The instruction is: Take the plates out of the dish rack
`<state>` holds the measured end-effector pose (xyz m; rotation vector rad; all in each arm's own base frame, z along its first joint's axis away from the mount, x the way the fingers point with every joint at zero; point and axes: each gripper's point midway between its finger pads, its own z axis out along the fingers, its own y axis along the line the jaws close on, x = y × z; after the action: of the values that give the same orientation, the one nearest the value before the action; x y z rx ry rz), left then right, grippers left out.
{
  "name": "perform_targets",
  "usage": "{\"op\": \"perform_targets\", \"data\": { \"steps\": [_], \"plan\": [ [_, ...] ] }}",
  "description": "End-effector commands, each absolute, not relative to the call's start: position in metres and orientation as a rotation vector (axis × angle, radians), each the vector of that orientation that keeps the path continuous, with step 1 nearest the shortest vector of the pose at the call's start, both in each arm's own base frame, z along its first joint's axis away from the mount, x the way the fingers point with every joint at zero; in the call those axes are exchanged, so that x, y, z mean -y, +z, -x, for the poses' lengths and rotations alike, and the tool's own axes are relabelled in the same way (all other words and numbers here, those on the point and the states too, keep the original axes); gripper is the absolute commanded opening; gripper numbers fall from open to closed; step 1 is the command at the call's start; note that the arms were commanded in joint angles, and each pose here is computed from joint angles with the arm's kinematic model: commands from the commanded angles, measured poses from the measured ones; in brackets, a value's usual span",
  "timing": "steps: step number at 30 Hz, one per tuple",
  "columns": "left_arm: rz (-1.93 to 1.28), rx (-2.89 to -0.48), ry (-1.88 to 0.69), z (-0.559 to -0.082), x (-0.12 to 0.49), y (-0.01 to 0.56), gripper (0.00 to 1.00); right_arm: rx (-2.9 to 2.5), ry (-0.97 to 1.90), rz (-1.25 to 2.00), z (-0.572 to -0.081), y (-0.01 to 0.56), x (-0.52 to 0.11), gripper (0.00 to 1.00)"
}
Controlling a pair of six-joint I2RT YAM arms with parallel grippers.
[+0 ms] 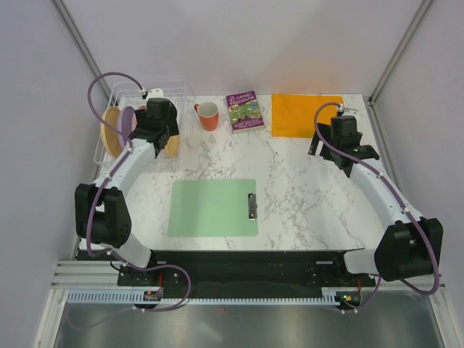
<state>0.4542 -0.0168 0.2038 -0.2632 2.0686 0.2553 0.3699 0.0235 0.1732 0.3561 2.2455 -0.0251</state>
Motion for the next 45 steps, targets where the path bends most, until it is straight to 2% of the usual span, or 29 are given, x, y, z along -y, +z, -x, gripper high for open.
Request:
{"op": "perform_targets", "data": {
  "steps": [1,2,4,6,7,12,14,20,28,35,38,41,45],
  "plan": [
    [0.299,-2.007,0.346,-0.469,0.005,0.218,0.75,-2.228,-0.03,-0.372,-0.373,0.172,-0.023,0.98],
    [0.305,-2.007,0.367,-0.469,0.003,0.216,0.62,-2.233,-0.035,-0.375,-0.373,0.169,-0.022,0.98],
    [0.318,-1.991,0.386,-0.469,0.0,0.22,0.43,-2.247,-0.043,-0.376,-0.371,0.163,-0.021,0.98],
    [0.311,-1.986,0.385,-0.469,0.001,0.223,0.38,-2.25,-0.052,-0.383,-0.37,0.16,-0.02,0.98],
    [0.308,-1.981,0.396,-0.469,0.0,0.224,0.29,-2.257,-0.05,-0.381,-0.369,0.157,-0.021,0.98],
    [0.292,-1.951,0.44,-0.466,0.004,0.236,0.07,-2.274,-0.048,-0.39,-0.368,0.15,-0.021,0.98],
    [0.272,-1.931,0.446,-0.465,0.012,0.244,0.02,-2.277,-0.051,-0.392,-0.368,0.148,-0.021,0.98],
    [0.225,-1.832,0.549,-0.465,0.031,0.274,0.02,-2.295,-0.059,-0.392,-0.364,0.14,-0.02,0.98],
    [0.139,-1.726,0.825,-0.464,0.042,0.305,0.02,-2.306,-0.064,-0.39,-0.359,0.136,-0.019,0.98],
    [0.16,-1.699,0.806,-0.446,0.034,0.326,0.02,-2.273,0.006,-0.356,-0.358,0.152,-0.028,0.98],
    [0.111,-1.756,0.732,-0.433,0.037,0.327,0.02,-2.254,0.077,-0.334,-0.357,0.163,-0.037,0.98],
    [0.039,-1.831,0.462,-0.422,0.062,0.321,0.02,-2.22,0.25,-0.275,-0.359,0.181,-0.062,0.98],
    [-0.079,-1.925,-0.054,-0.401,0.13,0.301,0.02,-2.138,0.505,-0.208,-0.358,0.209,-0.102,0.98]
  ]
}}
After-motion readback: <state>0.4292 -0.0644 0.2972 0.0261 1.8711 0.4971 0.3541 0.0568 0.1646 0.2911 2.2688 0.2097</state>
